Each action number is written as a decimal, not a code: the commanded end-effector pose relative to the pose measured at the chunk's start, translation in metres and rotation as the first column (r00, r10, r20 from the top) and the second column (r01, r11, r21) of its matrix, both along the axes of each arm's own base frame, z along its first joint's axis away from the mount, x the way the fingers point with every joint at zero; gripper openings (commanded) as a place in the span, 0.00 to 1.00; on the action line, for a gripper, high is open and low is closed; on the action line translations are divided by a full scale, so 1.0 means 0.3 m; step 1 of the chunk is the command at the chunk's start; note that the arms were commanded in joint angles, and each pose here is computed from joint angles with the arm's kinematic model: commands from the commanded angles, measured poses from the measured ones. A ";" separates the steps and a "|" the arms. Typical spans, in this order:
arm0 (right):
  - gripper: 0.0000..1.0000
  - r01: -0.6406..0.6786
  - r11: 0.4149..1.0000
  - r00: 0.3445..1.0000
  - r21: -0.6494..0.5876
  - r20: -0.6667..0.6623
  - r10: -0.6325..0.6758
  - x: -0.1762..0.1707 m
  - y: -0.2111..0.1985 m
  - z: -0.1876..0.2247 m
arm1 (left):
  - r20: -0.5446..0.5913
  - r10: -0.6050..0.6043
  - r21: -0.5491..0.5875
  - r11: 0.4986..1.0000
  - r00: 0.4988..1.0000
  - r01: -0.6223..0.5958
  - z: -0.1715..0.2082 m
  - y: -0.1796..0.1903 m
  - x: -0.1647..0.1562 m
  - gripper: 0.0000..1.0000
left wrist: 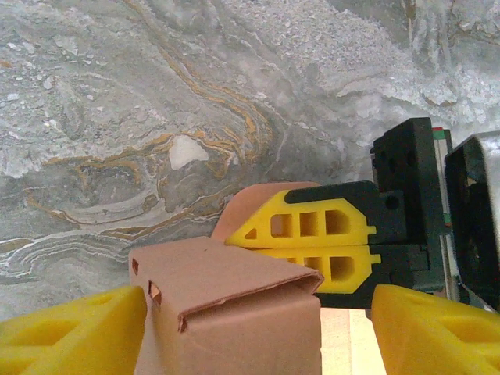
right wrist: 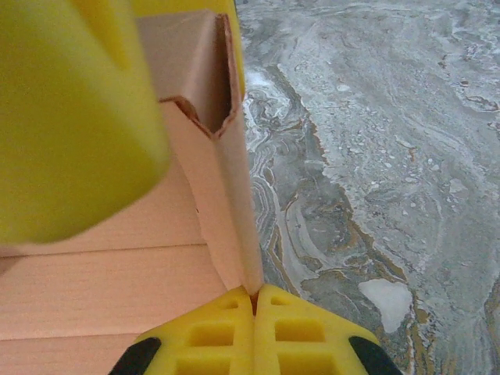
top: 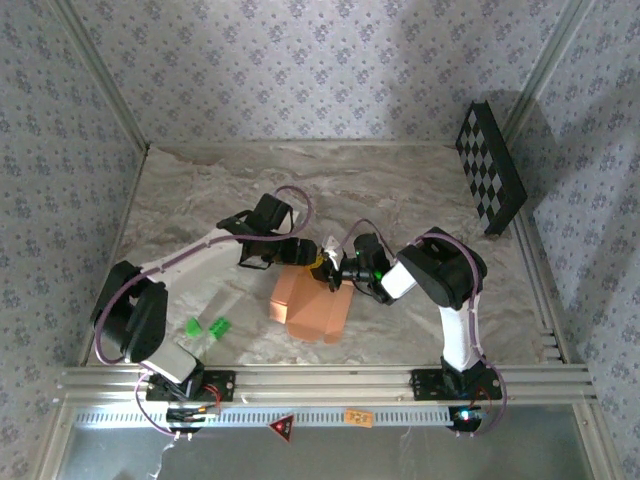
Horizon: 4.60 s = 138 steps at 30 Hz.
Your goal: Fold the paper box
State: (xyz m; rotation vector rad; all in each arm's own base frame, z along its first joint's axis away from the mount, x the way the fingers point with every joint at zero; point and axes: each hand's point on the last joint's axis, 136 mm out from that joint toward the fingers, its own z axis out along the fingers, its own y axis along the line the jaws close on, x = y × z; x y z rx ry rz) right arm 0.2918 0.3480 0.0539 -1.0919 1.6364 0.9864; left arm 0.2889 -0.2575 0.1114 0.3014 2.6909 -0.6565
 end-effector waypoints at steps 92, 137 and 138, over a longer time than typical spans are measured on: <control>0.15 -0.045 0.998 0.999 0.049 -0.013 0.045 -0.012 0.045 0.040 | -0.070 -0.061 -0.024 0.998 0.996 0.059 -0.016 -0.093 -0.035 0.48; 0.00 -0.041 0.424 0.900 -0.905 -0.218 -0.378 -0.053 -0.327 -0.105 | -0.049 0.235 -0.122 0.963 0.971 -0.240 -0.046 0.271 -0.058 0.77; 0.00 -0.024 0.404 0.905 -0.914 -0.192 -0.380 -0.041 -0.330 -0.109 | -0.065 0.227 -0.131 0.964 0.972 -0.233 -0.066 0.257 -0.066 0.76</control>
